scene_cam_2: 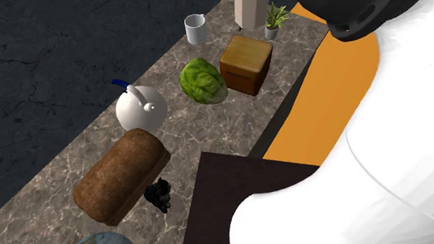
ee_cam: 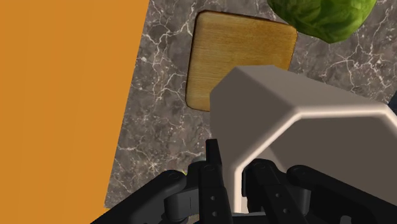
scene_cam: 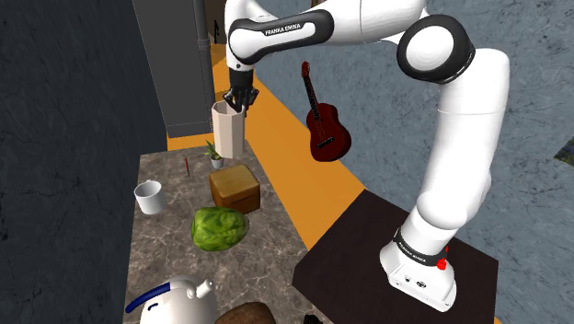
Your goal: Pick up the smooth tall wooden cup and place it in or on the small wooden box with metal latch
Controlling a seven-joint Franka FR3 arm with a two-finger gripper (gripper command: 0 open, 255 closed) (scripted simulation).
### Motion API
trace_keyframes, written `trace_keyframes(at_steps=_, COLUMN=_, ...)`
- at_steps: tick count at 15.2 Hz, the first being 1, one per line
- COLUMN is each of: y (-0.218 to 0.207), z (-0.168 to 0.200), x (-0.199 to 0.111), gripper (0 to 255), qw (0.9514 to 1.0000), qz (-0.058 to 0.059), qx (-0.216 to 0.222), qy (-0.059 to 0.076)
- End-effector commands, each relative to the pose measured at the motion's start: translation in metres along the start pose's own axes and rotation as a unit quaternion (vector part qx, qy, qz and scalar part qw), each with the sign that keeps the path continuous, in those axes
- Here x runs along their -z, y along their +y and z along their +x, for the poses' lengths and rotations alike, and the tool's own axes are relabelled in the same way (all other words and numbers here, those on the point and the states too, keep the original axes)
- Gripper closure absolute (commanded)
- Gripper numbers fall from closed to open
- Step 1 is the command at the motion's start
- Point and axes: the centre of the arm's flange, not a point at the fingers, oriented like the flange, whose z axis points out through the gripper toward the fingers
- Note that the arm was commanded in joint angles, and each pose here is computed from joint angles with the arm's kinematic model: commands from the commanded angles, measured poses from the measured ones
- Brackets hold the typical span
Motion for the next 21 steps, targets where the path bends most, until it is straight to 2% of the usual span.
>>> trace_keyframes(at_steps=1, y=0.001, z=0.003, x=-0.01, gripper=255, qw=1.0, qz=0.0, qx=0.0, qy=0.001)
trace_keyframes(at_steps=21, y=-0.001, z=-0.005, x=-0.115, gripper=255, qw=1.0, qz=0.0, qx=0.0, qy=0.001)
